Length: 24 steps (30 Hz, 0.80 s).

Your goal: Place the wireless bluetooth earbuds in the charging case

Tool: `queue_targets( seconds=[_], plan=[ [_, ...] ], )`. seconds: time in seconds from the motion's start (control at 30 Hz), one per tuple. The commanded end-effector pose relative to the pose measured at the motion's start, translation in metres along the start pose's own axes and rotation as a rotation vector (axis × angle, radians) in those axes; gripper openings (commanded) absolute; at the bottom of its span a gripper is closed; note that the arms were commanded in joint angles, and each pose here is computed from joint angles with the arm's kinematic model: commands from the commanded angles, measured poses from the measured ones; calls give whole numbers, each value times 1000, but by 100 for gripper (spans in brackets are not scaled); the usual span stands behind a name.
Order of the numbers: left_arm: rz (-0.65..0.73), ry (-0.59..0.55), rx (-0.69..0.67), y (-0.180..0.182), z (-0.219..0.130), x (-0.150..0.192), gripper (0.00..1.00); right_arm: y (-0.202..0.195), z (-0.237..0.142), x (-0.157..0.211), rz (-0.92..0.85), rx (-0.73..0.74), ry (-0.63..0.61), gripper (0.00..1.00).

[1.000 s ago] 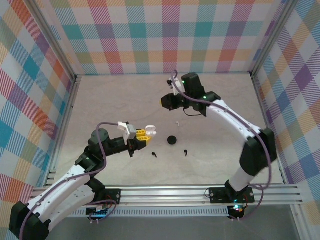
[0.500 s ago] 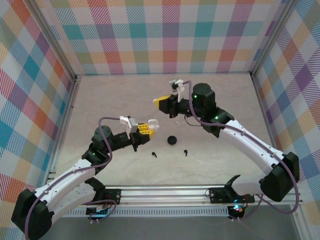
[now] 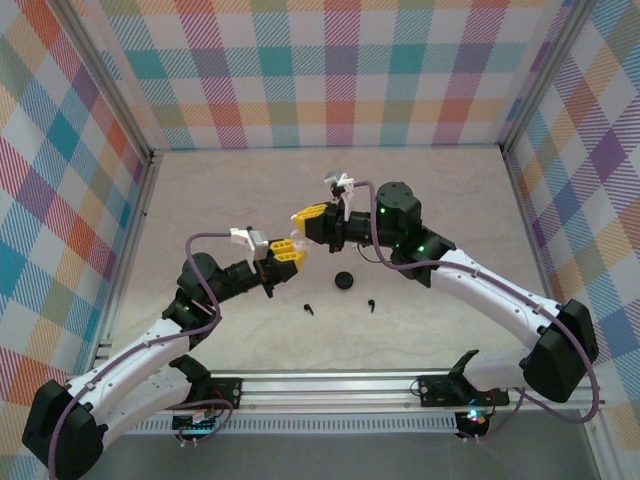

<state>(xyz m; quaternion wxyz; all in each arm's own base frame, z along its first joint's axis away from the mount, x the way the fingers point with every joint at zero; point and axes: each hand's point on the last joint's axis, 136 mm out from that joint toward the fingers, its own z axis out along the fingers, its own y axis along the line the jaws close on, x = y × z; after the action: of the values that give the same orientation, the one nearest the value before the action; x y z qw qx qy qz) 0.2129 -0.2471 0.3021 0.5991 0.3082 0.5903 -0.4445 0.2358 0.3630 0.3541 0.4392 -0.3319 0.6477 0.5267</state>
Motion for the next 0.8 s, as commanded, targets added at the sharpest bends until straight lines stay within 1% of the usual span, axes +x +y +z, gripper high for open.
queue_targets(
  seconds=[0.0,0.3,0.77],
  plan=[
    [8,-89,-23,0,0,-28,0,23,-6,-18,-69,-73,-63,15],
    [-16,-106,-59,6,-2,-28,0,32,-8,-21,-58,-108,-67,15],
    [-9,-124,-49,1,-7,-33,0,22,8,8,-24,-93,3,15]
  ],
)
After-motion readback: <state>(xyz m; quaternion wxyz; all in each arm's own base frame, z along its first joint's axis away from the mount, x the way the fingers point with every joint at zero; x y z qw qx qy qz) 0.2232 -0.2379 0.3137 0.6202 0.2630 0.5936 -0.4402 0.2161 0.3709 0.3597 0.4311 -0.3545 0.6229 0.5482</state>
